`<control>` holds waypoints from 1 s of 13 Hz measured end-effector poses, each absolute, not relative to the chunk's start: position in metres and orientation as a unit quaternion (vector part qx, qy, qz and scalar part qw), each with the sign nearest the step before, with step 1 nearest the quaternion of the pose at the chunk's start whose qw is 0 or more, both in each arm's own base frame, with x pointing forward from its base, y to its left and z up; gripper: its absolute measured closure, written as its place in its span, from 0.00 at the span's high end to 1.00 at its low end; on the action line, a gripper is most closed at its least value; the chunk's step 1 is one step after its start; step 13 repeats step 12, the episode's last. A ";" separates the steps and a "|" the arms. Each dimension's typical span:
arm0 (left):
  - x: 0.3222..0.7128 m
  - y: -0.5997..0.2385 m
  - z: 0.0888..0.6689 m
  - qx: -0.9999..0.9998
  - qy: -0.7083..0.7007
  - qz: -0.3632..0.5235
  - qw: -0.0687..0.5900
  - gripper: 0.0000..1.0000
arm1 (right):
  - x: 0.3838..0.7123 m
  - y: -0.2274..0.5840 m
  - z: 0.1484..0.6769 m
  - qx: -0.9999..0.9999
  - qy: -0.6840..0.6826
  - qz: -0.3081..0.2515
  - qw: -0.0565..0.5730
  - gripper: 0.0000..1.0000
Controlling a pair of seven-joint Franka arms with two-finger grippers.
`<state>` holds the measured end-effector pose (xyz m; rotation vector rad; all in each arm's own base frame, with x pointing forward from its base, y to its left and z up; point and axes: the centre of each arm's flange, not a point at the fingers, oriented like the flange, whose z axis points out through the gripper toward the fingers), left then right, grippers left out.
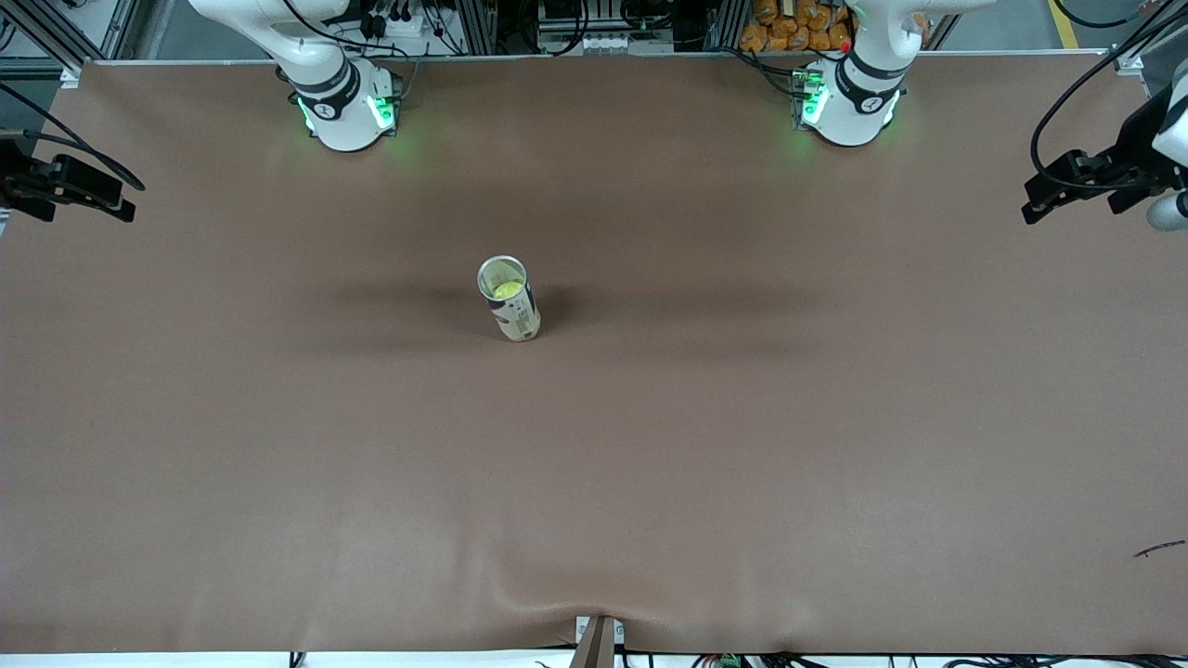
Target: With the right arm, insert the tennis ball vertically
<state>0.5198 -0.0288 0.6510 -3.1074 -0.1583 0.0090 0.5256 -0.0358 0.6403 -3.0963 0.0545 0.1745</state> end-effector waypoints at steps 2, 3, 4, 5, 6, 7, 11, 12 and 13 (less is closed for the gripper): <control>0.519 -0.029 0.652 -0.999 -0.036 0.002 0.015 1.00 | 0.526 -0.036 0.640 -0.998 0.017 0.056 0.020 1.00; 0.519 -0.029 0.652 -0.999 -0.030 0.002 0.015 1.00 | 0.526 -0.036 0.640 -0.998 0.017 0.055 0.020 1.00; 0.519 -0.029 0.651 -0.999 -0.030 0.003 0.015 1.00 | 0.526 -0.036 0.640 -0.998 0.017 0.055 0.020 1.00; 0.519 -0.029 0.651 -0.999 -0.028 0.003 0.015 1.00 | 0.526 -0.036 0.640 -0.998 0.017 0.055 0.020 1.00; 0.519 -0.029 0.651 -1.000 -0.025 0.003 0.015 1.00 | 0.526 -0.036 0.640 -0.998 0.017 0.055 0.020 1.00; 0.519 -0.029 0.650 -1.000 -0.022 0.004 0.015 1.00 | 0.526 -0.036 0.640 -0.998 0.017 0.055 0.020 1.00; 0.519 -0.029 0.649 -1.000 -0.019 0.005 0.015 1.00 | 0.526 -0.036 0.640 -0.998 0.017 0.055 0.020 1.00; 0.519 -0.029 0.649 -1.000 -0.019 0.005 0.015 1.00 | 0.526 -0.036 0.640 -0.998 0.017 0.055 0.020 1.00; 0.519 -0.029 0.649 -1.000 -0.019 0.005 0.015 1.00 | 0.526 -0.036 0.640 -0.998 0.017 0.055 0.020 1.00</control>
